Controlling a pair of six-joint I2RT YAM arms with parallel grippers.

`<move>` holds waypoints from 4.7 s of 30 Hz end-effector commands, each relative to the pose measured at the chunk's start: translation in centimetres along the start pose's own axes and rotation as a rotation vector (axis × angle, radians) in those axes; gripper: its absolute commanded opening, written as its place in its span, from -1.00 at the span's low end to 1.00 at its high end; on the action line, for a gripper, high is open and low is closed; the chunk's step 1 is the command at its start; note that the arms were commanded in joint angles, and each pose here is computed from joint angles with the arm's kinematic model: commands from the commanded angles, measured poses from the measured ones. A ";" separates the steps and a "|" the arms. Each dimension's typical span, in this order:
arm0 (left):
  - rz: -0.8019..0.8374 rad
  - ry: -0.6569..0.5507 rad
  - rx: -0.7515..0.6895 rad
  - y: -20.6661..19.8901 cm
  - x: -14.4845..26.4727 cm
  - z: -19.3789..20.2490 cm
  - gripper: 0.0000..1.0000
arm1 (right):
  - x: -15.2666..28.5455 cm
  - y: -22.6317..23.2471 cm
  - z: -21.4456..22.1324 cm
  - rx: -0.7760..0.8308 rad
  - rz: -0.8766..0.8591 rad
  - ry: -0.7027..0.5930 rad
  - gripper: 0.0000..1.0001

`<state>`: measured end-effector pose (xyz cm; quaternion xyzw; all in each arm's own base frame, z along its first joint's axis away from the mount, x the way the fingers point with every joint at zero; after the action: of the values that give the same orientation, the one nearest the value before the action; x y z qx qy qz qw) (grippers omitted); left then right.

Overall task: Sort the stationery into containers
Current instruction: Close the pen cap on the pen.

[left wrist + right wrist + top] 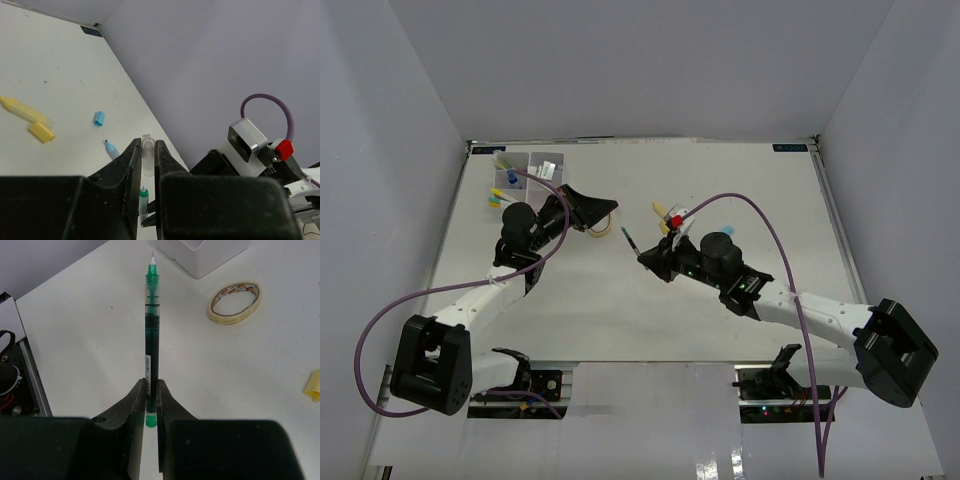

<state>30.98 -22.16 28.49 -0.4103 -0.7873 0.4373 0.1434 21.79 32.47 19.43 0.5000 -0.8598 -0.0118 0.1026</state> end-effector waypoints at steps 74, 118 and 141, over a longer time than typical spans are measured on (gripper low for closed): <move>0.111 0.031 -0.034 -1.6 0.4 0.5 -1.00 | -0.7 -0.1 -5.8 0.013 0.025 -0.171 -0.85; 0.141 0.243 -0.111 -2.7 -1.5 6.5 -1.00 | -0.2 -0.6 -13.4 0.107 0.076 -0.373 -0.85; 0.037 0.396 -0.140 -0.5 -0.3 9.6 -1.00 | 2.6 -0.6 -13.7 0.160 0.096 -0.384 -0.85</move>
<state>28.64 -26.90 29.23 -0.4876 -0.8094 0.3022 0.1256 22.78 31.20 22.06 0.4695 -0.8791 0.0234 0.0793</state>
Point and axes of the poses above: each gripper's point midway between its finger pads, its own x axis back along the fingers, its own y axis along the line the jaws close on, z = x × y, the point moved 1 cm from there along x, back along the fingers, and after that the axes turned 6 degrees about x, right-handed, at the moved point
